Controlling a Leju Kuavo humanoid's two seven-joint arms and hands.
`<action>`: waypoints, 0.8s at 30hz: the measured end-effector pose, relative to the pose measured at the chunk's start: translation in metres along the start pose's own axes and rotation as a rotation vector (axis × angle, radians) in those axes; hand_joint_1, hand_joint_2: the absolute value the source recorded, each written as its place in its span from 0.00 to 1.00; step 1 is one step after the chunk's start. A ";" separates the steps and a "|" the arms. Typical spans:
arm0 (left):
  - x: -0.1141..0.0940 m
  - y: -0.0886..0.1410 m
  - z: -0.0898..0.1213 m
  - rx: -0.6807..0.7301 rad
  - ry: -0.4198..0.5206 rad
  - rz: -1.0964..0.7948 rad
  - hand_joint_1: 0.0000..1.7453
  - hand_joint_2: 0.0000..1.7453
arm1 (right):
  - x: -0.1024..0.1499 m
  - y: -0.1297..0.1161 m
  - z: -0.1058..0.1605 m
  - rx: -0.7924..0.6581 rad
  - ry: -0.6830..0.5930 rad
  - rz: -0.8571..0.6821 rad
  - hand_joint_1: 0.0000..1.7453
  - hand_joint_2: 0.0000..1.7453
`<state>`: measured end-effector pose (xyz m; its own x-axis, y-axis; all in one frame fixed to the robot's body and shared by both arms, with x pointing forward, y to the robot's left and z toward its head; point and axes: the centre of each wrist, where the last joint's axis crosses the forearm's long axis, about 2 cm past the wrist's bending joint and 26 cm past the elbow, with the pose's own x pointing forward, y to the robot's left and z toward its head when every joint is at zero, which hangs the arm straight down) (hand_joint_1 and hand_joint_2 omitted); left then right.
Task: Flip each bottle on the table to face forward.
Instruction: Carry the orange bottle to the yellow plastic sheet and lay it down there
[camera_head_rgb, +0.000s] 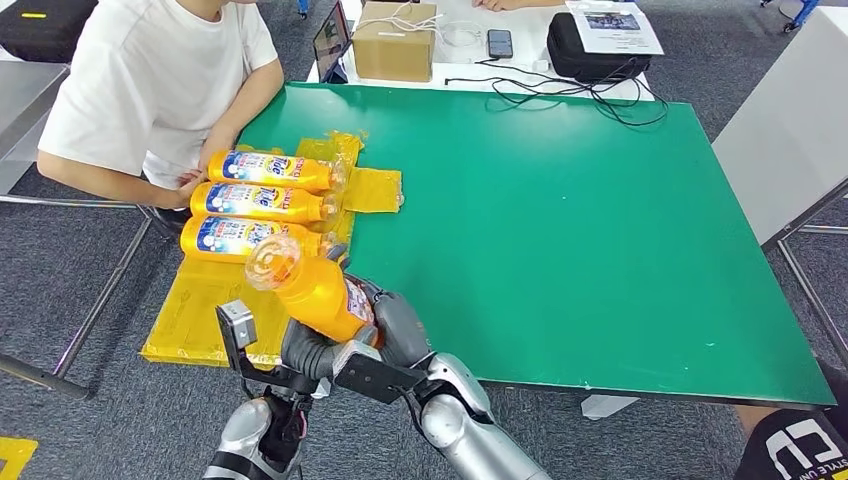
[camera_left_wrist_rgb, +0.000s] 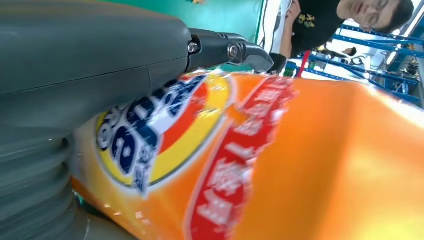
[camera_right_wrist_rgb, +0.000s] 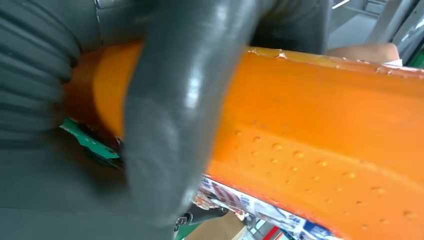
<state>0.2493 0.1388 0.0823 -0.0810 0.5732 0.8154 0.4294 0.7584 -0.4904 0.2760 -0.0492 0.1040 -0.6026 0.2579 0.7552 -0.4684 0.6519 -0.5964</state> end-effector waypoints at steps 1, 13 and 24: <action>0.000 0.001 0.000 0.002 -0.002 0.018 1.00 1.00 | 0.000 0.001 0.000 0.006 -0.001 0.002 1.00 1.00; 0.003 0.006 0.002 0.005 -0.031 0.081 1.00 1.00 | 0.001 0.006 -0.004 0.002 -0.014 0.050 0.00 1.00; 0.007 0.006 -0.001 0.018 -0.044 0.048 1.00 1.00 | 0.005 0.013 0.000 -0.077 -0.014 0.115 0.00 0.00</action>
<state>0.2520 0.1474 0.0849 -0.1008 0.6217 0.7767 0.4173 0.7351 -0.5343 0.2667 -0.0393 0.1003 -0.6588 0.3241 0.6789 -0.3455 0.6713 -0.6557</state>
